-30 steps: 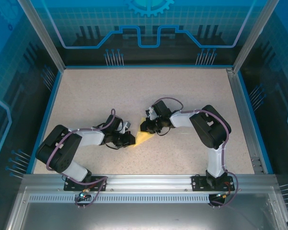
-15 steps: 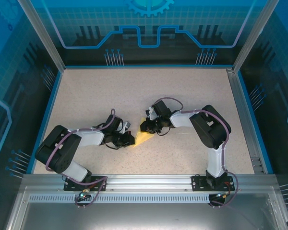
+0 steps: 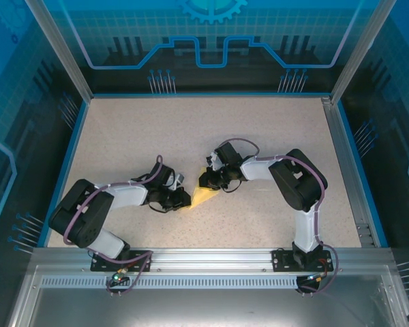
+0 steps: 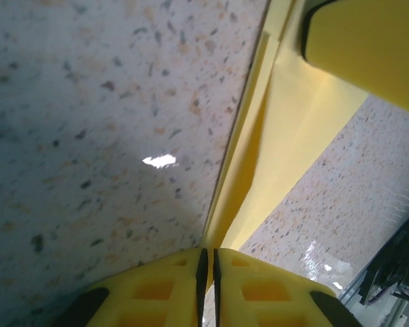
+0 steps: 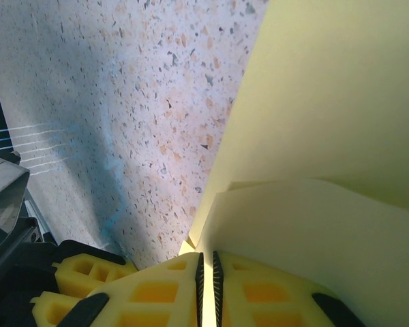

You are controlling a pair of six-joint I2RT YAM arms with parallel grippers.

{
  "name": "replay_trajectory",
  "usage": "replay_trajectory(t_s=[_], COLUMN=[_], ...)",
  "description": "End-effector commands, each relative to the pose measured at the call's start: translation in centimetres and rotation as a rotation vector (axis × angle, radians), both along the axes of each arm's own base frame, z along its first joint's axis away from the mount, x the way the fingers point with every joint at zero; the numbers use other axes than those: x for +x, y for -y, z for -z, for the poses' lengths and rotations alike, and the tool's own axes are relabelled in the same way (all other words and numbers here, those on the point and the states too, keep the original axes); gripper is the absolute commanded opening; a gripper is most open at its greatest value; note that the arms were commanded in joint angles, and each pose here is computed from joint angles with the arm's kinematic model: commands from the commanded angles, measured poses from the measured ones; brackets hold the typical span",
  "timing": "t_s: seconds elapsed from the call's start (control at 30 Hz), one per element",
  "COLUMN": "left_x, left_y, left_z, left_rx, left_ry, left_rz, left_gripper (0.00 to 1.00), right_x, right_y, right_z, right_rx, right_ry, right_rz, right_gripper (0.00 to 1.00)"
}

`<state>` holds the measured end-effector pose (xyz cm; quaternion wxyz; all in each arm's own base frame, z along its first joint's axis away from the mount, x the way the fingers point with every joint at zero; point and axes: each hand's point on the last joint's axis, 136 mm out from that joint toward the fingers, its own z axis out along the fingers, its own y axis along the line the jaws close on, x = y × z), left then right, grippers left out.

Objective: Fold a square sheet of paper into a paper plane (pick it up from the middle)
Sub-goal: Fourth fold the wing at the center of the table.

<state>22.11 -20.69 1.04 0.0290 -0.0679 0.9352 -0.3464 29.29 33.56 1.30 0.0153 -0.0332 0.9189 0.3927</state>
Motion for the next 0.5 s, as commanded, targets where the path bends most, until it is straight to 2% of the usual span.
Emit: replay_trajectory(t_s=[0.0,0.07,0.3,0.47], left_x=[-3.5,-3.6,-3.3,-3.1], left_y=[-2.7,-2.7,-2.9,-3.7], left_z=[2.3,2.3,2.7,1.8], left_rx=[0.135,0.135,0.172,0.213], left_ry=[-0.171,-0.169,-0.186,-0.143], left_rz=[-0.027,-0.018,-0.018,-0.04], left_gripper=[0.14,0.09,0.08,0.12], right_x=[-1.2,-1.3,-1.4,-1.4], right_y=[2.9,2.9,2.7,2.7], right_z=[4.5,4.5,4.5,4.6], right_rx=[-0.172,-0.172,-0.172,-0.179], right_ry=[-0.065,-0.064,-0.067,-0.065], right_rz=[0.031,0.029,0.022,0.023], right_gripper=[0.15,0.15,0.15,0.15])
